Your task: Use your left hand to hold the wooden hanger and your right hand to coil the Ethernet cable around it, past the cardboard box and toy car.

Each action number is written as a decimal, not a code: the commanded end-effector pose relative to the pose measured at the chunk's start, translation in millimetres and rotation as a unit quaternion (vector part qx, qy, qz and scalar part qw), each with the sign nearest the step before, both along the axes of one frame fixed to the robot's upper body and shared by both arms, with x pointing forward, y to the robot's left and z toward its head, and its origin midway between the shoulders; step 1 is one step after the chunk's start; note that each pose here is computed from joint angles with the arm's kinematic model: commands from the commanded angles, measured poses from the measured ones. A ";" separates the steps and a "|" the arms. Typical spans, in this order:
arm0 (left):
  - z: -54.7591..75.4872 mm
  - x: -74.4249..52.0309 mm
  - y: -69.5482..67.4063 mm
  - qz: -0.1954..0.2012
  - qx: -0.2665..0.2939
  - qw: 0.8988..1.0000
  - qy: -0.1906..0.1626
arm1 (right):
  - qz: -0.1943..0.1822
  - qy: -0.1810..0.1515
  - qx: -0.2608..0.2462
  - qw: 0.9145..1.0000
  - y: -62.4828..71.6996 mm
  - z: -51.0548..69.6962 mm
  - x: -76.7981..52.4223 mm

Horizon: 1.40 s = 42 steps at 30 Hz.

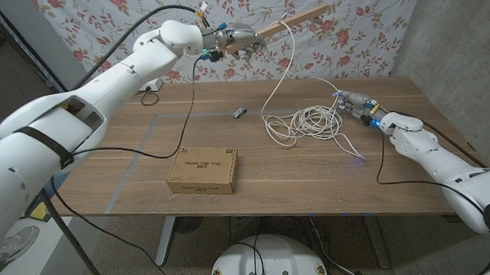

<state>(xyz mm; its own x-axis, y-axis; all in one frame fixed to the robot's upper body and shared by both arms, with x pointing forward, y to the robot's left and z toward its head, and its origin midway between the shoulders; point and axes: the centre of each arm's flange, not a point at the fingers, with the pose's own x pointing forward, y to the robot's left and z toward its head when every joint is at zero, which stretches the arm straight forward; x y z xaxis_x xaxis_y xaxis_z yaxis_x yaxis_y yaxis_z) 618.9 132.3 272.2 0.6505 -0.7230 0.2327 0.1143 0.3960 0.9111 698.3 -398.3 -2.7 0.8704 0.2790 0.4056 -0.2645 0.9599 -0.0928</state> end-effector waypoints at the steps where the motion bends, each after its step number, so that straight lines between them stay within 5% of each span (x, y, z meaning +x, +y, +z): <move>1: -1.1 -2.0 -2.7 0.050 -0.014 0.998 -0.042 | 0.031 -0.041 0.025 0.998 10.9 -35.7 -37.1; 11: -1.6 0.1 -10.8 0.043 -0.014 0.998 -0.044 | 0.055 -0.145 0.075 0.985 3.0 -33.1 -80.9; 17: -2.4 0.2 -15.0 0.042 -0.008 0.998 -0.041 | 0.113 -0.213 0.109 0.964 0.0 -32.0 -95.0; 20: -1.7 -1.1 -16.4 0.041 -0.008 0.998 -0.044 | 0.164 -0.241 0.081 0.953 1.1 -27.4 -100.1; 26: -1.5 -2.4 -18.9 0.039 -0.005 0.998 -0.043 | 0.207 -0.285 0.040 0.935 10.0 -18.9 -113.0; 33: -1.9 -4.4 -21.0 0.038 -0.003 0.998 -0.044 | 0.260 -0.341 -0.001 0.903 26.3 2.0 -130.6; 42: -6.9 -2.6 -28.2 0.032 0.028 0.999 -0.027 | 0.277 -0.374 -0.056 0.883 43.6 39.5 -147.7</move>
